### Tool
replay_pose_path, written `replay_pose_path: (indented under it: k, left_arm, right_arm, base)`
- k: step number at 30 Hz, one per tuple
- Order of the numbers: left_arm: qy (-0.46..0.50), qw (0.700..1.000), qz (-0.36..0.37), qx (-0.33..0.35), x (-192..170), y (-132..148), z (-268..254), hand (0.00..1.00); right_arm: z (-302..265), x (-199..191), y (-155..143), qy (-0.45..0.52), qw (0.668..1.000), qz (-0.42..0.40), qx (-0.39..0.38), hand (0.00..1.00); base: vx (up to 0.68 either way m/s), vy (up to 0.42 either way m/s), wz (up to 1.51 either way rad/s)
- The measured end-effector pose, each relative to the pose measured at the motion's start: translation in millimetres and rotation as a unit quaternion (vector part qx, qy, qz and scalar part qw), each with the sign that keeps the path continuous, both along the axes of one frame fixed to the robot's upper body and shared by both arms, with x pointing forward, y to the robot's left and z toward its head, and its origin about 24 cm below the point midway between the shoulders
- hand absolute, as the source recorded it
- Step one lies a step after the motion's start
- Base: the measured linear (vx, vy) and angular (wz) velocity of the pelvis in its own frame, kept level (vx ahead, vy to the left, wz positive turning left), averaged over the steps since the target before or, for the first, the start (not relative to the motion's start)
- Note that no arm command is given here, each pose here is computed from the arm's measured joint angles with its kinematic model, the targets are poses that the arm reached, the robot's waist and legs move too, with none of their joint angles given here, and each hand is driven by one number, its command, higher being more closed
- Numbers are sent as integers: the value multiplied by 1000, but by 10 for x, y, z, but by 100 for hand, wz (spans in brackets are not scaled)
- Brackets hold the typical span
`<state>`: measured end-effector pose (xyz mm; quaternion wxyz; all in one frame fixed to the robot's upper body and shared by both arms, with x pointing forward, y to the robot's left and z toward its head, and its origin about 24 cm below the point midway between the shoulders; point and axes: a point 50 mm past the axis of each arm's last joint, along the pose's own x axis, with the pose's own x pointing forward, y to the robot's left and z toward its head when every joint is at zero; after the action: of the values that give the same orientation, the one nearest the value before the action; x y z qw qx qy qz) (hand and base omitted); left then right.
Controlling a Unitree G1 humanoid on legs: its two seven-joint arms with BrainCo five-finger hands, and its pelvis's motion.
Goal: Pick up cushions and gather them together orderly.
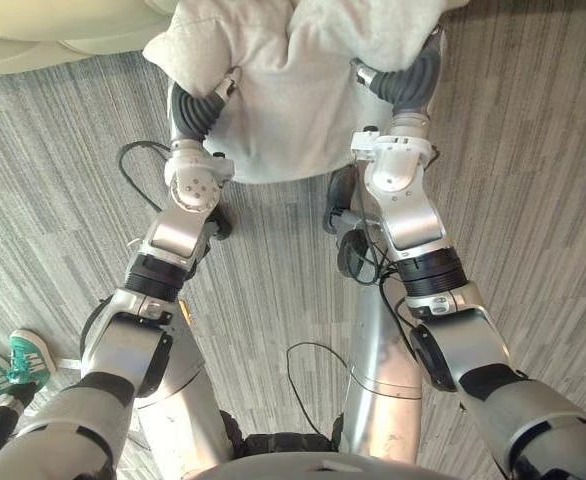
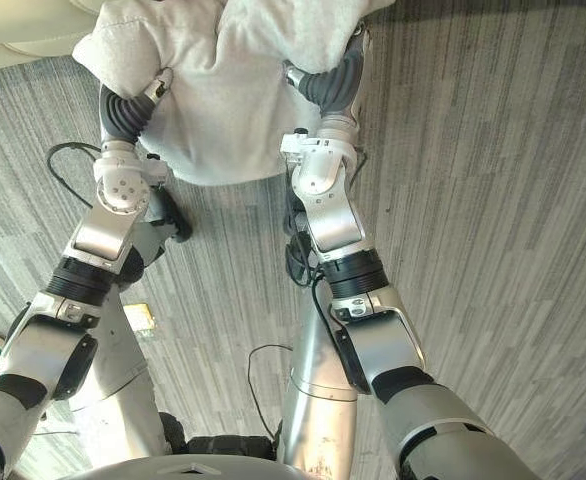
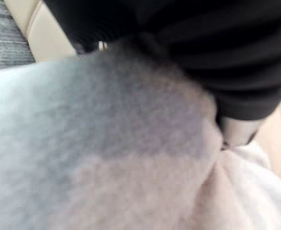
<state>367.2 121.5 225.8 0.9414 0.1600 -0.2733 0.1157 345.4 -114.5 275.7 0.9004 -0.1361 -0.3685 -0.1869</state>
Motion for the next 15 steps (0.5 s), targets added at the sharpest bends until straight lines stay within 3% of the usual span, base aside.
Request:
replay_pose_path:
  k: [15]
  left_arm:
    - [38, 995, -22, -85, -371, -41, -519, 100]
  right_arm:
    - [-785, -266, -1, 79, 989, 86, 90, 100]
  base:
    - [14, -19, 6]
